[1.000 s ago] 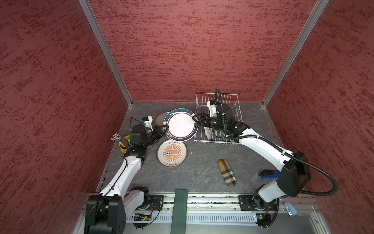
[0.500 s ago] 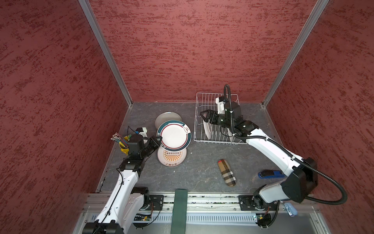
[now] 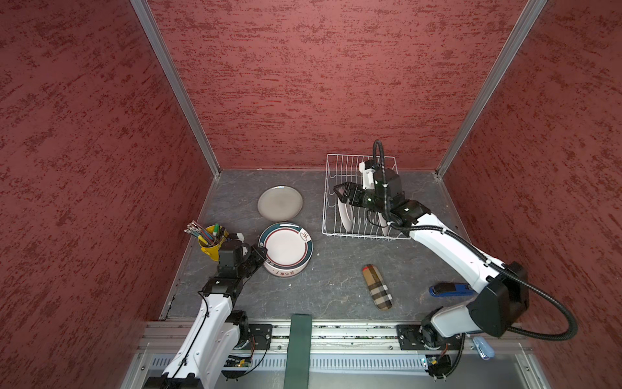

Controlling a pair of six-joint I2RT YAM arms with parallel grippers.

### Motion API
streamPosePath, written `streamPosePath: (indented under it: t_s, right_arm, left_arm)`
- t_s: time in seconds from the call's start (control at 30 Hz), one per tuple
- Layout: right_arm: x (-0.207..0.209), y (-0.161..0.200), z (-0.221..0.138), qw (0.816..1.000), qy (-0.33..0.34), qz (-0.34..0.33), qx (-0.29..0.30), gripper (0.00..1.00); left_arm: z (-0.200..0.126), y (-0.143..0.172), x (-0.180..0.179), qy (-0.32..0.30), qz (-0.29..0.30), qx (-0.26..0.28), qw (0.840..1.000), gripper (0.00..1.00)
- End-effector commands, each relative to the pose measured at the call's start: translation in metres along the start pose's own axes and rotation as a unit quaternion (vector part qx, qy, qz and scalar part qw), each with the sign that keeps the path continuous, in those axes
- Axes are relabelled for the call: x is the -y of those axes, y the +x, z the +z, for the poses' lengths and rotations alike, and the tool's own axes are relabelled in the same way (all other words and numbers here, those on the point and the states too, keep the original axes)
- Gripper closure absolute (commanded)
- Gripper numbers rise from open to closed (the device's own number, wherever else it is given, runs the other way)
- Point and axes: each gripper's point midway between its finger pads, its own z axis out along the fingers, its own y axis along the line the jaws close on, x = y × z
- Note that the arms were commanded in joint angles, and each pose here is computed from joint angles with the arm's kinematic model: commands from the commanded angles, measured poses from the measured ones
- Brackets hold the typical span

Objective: Unload the plates from the dish rack
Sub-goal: Place the plate on the plate.

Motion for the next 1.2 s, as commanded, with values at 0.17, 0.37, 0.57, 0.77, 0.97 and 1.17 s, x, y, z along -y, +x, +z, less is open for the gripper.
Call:
streamPosePath:
  t_s: [0.17, 0.37, 0.57, 0.77, 0.97, 1.17]
  right_arm:
    - [0.0, -0.013, -0.008, 1.0, 0.007, -0.01, 0.019, 0.12]
    - [0.003, -0.011, -0.007, 1.0, 0.013, -0.011, 0.018, 0.12]
    - [0.004, -0.011, -0.007, 1.0, 0.015, -0.012, 0.019, 0.12]
    - [0.006, -0.011, -0.006, 1.0, 0.019, -0.014, 0.019, 0.12]
    - [0.008, -0.01, -0.006, 0.999, 0.024, -0.013, 0.019, 0.12]
    - [0.009, -0.01, -0.006, 0.999, 0.025, -0.016, 0.02, 0.12]
  left_arm:
    - [0.01, -0.005, -0.003, 0.026, -0.025, 0.027, 0.999, 1.0]
    - [0.013, -0.001, -0.012, 0.016, -0.028, 0.026, 0.999, 1.0]
    - [0.017, 0.004, -0.02, 0.005, -0.032, 0.016, 0.999, 1.0]
    - [0.02, 0.008, -0.024, -0.004, -0.036, 0.005, 0.999, 1.0]
    - [0.02, 0.013, -0.031, -0.018, -0.039, -0.005, 0.999, 0.86]
    - [0.017, 0.015, -0.034, -0.023, -0.039, -0.003, 0.999, 0.68]
